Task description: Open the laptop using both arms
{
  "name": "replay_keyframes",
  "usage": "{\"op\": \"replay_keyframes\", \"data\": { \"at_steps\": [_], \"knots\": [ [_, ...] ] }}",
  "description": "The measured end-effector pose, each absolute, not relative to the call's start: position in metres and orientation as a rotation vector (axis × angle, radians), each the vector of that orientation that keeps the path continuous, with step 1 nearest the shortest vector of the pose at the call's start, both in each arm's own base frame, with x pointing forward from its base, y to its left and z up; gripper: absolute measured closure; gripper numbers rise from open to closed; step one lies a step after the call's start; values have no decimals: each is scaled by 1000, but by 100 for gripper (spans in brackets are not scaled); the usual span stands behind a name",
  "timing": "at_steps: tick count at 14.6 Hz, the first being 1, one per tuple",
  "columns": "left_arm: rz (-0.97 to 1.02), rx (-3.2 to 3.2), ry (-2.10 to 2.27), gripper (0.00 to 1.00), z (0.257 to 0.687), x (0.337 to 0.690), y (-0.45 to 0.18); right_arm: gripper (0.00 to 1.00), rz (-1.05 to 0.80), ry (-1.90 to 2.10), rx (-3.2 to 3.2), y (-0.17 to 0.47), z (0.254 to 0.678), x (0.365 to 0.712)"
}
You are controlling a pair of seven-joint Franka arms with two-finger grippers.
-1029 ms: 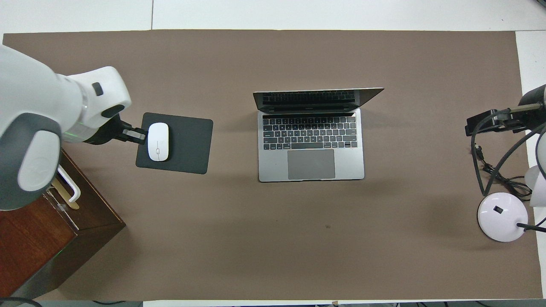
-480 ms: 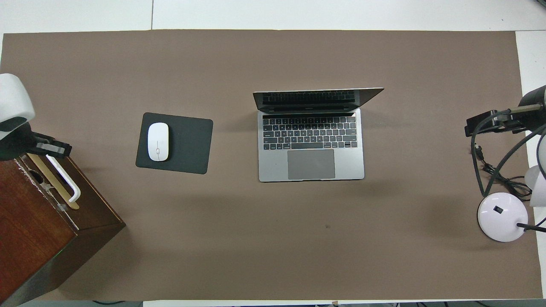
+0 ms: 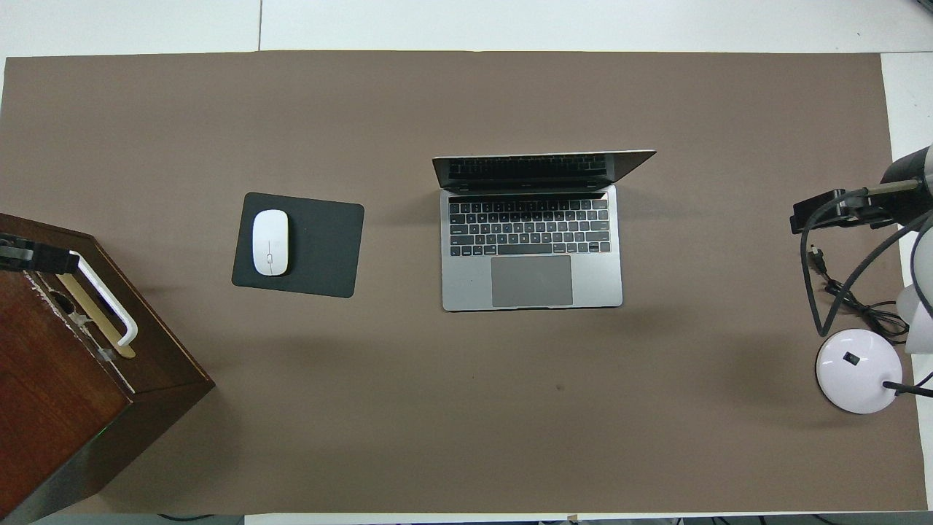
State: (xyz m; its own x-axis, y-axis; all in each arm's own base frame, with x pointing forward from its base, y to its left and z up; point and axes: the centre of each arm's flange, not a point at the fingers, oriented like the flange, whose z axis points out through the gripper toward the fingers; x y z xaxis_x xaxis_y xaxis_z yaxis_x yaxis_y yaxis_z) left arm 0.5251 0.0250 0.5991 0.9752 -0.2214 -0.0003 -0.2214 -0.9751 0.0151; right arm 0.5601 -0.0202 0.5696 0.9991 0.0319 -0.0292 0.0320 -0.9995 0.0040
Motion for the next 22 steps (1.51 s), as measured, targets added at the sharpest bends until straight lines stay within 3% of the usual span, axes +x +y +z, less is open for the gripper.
{"op": "replay_keyframes", "data": {
  "at_steps": [3,4,13,22],
  "knots": [
    [13,3111,-331,3,600,526,30,0,-38,50,3136,-20,568,559],
    [24,3112,-329,0,601,527,30,0,-36,50,3136,-20,568,559],
    [104,3122,-221,0,630,540,31,0,-27,50,3136,-20,564,555],
    [45,3125,-100,0,610,556,5,0,-30,50,3136,-20,562,554]
  ]
}}
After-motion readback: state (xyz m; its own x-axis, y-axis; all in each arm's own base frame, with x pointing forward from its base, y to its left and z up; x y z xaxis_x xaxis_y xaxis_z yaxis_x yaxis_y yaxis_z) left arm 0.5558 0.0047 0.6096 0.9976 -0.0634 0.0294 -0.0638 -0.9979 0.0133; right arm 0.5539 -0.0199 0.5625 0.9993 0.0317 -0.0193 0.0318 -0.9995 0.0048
